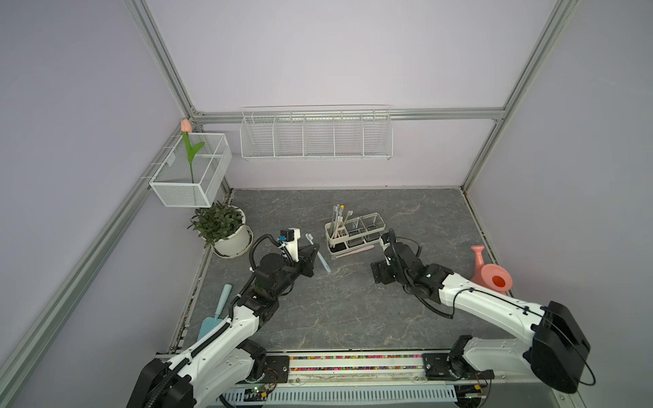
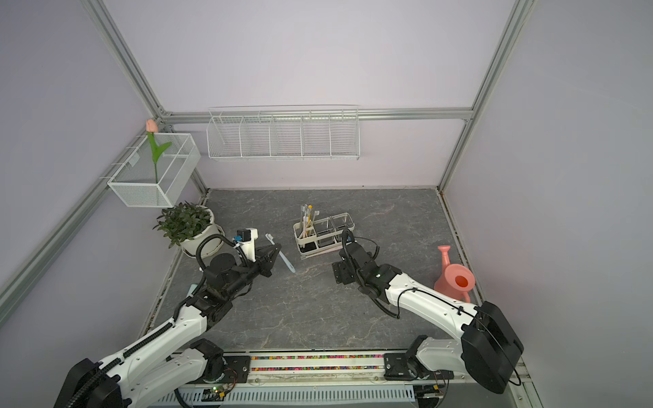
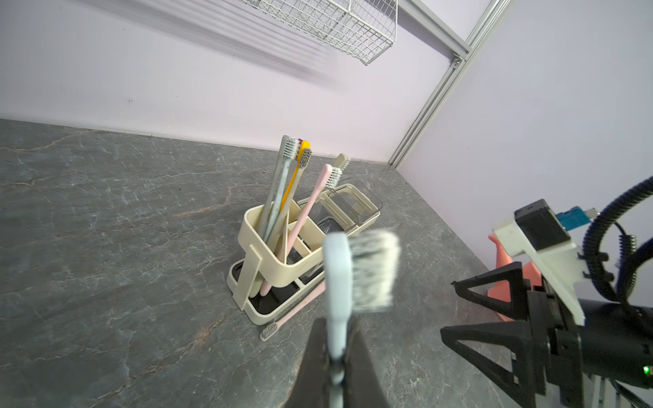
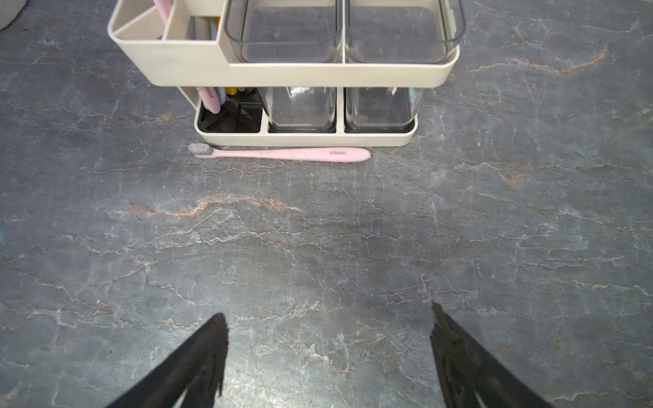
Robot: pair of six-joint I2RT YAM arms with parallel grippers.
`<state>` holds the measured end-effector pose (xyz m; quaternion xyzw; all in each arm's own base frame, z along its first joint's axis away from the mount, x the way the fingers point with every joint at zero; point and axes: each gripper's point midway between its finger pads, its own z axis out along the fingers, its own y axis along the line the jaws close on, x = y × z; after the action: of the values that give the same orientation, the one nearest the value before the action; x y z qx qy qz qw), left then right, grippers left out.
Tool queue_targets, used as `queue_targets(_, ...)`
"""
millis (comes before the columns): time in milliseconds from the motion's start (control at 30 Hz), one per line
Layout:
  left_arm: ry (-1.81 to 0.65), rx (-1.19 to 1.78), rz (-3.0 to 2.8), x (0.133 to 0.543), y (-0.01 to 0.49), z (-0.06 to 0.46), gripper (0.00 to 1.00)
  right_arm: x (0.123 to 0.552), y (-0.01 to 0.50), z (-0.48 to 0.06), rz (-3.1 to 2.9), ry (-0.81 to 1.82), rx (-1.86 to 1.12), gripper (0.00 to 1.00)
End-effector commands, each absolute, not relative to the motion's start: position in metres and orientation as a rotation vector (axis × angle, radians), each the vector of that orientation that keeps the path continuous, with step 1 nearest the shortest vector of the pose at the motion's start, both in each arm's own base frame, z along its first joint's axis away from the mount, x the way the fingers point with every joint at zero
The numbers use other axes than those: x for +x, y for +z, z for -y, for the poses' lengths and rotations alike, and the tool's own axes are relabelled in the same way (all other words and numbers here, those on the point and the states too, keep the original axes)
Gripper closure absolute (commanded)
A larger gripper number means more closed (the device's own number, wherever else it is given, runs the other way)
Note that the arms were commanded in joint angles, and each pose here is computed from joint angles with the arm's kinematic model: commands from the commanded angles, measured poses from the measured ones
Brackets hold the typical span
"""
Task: Place the toothbrush into the toothbrush holder
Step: Pick up the toothbrush from the center of the board.
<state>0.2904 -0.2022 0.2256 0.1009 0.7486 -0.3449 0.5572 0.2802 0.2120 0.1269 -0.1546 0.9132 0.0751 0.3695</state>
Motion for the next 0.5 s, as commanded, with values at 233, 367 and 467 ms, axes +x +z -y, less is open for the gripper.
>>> queue_targets(233,-0.723,0.313,-1.606,0.346,0.287,0.230,1.00,0.281,0.120,-0.216,-2.371,0.230,-0.394,0.08)
queue_targets(367,-0.714,0.428,-1.496,0.354,0.315,0.254,1.00,0.278,0.122,-0.212,-2.364,0.245,-0.403,0.08)
queue_targets(467,-0.655,0.535,-1.460,0.359,0.324,0.276,1.00,0.274,0.125,-0.207,-2.352,0.257,-0.403,0.08)
